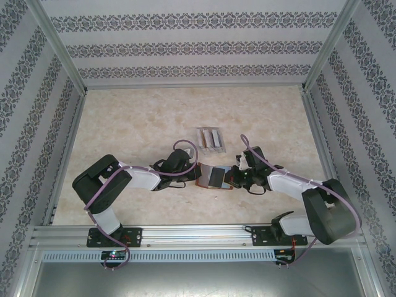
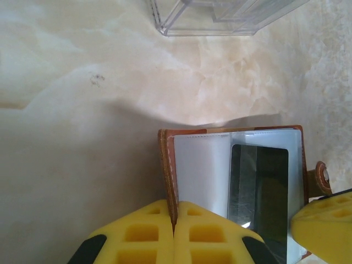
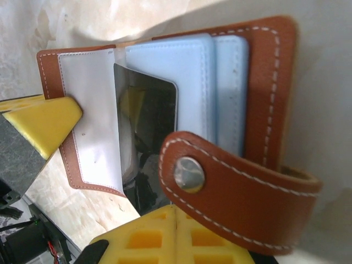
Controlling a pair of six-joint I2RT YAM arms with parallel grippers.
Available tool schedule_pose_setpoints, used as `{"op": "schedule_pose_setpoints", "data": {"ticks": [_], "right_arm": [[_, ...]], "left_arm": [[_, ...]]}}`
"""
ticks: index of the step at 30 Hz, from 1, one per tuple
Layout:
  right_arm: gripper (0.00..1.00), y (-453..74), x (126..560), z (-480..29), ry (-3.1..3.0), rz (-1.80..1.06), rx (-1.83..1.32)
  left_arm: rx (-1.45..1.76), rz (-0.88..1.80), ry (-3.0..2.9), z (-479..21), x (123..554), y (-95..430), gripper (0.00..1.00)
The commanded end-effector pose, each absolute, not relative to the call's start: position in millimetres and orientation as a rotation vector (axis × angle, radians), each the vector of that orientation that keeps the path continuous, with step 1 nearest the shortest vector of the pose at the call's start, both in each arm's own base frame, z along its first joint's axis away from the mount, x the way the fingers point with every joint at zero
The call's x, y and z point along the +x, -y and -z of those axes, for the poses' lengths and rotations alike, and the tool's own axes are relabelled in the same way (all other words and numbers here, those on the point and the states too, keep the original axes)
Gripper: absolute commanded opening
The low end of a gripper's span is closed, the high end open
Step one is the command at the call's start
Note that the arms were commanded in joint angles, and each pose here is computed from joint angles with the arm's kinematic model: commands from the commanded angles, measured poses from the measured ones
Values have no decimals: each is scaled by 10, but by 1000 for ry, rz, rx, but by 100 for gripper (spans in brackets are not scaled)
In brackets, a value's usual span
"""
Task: Put the credit cards into the card holder
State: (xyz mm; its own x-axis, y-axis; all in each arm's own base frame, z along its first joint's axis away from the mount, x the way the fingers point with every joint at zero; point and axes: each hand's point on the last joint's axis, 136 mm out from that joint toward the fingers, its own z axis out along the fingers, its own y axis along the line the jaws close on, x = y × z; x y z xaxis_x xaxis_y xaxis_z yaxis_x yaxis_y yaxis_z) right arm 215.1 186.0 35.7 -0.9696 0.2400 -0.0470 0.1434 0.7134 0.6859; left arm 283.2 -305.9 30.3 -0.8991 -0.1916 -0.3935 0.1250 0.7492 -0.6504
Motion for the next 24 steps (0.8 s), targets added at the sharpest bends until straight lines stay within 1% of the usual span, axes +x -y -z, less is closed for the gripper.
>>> {"op": "schedule_pose_setpoints", "data": {"ticks": [1, 6, 7, 8, 9, 15, 18, 24], "right_arm": [[0, -1805, 2123, -413, -2808, -1078, 277], [0, -1858, 2160, -448, -2833, -1124, 254], [5, -1882, 2184, -459, -2825, -1143, 257], [16, -1908, 2204, -478, -2813, -1166, 262], [19, -1926, 2223, -498, -2799, -1183, 269], [33, -1887, 2292, -519, -2787, -1124, 324], [35, -1878, 2301, -452, -2799, -1105, 354], [32, -1961, 2335, -403, -2813, -1093, 362]], "left_arm": [[-66, 913, -2545, -223, 2829, 2967, 0], [-61, 910, -2546, -227, 2829, 2967, 0], [-60, 916, -2545, -231, 2826, 2972, 0], [-60, 919, -2542, -238, 2829, 2975, 0], [-58, 919, -2540, -246, 2831, 2977, 0], [-60, 922, -2538, -252, 2831, 2977, 0], [-60, 921, -2545, -239, 2825, 2977, 0], [-62, 925, -2546, -236, 2822, 2981, 0]]}}
